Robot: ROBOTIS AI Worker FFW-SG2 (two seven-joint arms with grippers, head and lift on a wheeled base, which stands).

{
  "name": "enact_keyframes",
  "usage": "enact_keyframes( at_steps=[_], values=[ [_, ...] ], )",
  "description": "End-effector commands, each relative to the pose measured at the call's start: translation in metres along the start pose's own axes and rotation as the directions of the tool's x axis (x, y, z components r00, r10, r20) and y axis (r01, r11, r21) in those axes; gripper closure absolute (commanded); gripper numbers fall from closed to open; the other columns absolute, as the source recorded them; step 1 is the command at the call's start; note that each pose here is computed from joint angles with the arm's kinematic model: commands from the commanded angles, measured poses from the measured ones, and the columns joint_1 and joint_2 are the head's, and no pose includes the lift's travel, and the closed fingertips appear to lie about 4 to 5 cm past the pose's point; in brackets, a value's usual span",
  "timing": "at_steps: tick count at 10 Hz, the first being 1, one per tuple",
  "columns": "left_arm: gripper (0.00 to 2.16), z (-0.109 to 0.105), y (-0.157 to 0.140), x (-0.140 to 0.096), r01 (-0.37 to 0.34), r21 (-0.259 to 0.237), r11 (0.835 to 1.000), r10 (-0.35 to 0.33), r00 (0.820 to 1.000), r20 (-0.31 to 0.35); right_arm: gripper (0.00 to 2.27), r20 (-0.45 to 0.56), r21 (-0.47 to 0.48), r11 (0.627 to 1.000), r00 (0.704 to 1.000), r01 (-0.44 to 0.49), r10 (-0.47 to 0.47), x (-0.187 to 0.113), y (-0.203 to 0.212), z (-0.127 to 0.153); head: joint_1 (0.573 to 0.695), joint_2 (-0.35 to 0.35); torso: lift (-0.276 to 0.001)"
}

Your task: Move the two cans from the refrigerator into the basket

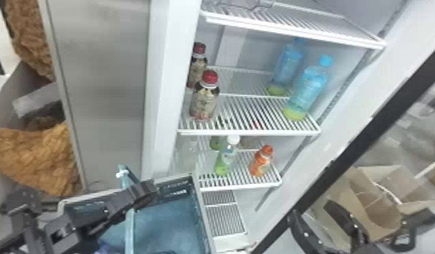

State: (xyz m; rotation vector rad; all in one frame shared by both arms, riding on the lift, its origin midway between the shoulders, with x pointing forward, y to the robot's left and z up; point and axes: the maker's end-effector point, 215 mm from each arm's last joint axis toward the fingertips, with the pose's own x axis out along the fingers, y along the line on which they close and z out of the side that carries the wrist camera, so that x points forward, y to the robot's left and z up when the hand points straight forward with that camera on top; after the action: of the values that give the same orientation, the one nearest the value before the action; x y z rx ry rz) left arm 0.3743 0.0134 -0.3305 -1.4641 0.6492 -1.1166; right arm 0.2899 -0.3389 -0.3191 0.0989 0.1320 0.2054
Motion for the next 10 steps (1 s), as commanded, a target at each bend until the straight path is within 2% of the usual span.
enact_keyframes(
  at_steps=[1,5,10],
  values=[
    [1.19,0.002,0.000,-0.003,0.000,0.002,1.000,0.000,1.000,0.009,0.11,0.012,0.003,1.000,1.000,0.011,-0.011,-0.010,-0.003,-0.002,0.695,-0.350,-0.031],
    [1.19,0.008,-0.001,-0.012,-0.012,0.019,1.000,0.011,1.000,0.029,0.11,0.000,0.002,1.000,1.000,0.014,-0.014,-0.020,-0.001,-0.010,0.695,-0.350,-0.031],
    [1.19,0.008,0.000,-0.018,-0.026,0.026,0.999,0.026,0.999,0.032,0.11,0.006,-0.005,1.000,1.000,0.000,0.001,-0.017,0.001,-0.005,0.695,-0.350,-0.031]
  ],
)
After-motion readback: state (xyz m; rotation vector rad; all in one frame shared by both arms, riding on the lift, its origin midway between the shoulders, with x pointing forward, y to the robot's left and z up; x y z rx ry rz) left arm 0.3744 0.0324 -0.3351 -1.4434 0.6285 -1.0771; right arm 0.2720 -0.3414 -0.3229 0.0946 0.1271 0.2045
